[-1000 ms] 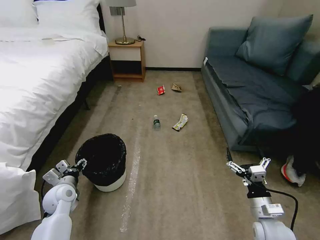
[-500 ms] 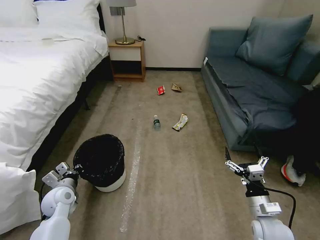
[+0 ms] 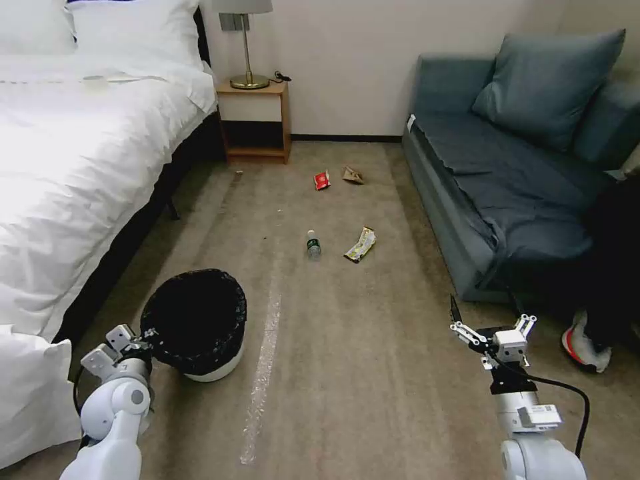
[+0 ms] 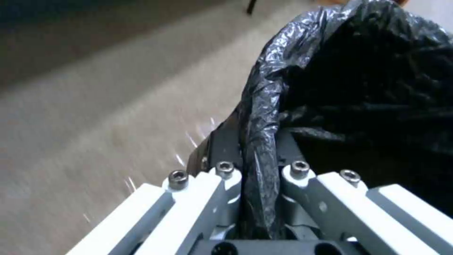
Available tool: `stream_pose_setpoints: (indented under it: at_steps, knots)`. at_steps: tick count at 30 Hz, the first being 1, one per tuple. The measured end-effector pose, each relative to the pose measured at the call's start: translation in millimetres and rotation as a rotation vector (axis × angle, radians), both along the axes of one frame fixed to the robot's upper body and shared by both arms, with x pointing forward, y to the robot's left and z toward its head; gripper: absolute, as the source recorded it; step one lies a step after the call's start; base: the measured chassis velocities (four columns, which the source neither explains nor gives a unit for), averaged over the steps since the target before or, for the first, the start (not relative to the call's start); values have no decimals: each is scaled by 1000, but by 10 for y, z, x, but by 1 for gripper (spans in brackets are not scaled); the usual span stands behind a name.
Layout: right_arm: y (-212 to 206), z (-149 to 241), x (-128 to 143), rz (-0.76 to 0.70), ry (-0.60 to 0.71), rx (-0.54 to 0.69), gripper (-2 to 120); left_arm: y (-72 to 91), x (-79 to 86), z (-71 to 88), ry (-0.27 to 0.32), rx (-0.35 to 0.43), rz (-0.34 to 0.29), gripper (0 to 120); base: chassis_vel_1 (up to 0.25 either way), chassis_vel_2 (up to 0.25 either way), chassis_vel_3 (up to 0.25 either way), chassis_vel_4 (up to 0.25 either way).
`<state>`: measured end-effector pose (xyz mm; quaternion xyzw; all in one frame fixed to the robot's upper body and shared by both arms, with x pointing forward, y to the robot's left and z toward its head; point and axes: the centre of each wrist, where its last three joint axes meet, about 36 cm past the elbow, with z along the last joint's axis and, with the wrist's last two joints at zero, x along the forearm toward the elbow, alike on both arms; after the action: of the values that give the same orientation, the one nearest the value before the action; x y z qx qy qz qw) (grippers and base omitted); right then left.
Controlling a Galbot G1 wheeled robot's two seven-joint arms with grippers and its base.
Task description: Pick up the trash bin, then pick up the garbage on the floor and place it into the trash bin.
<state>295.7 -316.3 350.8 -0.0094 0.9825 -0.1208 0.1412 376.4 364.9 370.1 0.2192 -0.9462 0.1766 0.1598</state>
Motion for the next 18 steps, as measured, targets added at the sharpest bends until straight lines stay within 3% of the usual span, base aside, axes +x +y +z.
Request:
stream_pose_setpoints:
  at_steps: [5,8,9,14,18]
  knots:
    - [14,-21,10,-9,0,14,100,-134,-136,183,-46,164,11,4,0,0,0,0]
    - [8,-19,14,-14,0,23,100,-217,-208,298,-76,207,6,4,0,0,0,0]
    - [8,-19,14,-14,0,23,100,-217,-208,298,-76,207,6,4,0,0,0,0]
    - [20,-23,84,-25,-27,37,100,-464,-388,616,-159,227,-33,4,0,0,0,0]
    - [61,-26,137,-51,-34,58,100,-546,-443,718,-186,231,-44,4,0,0,0,0]
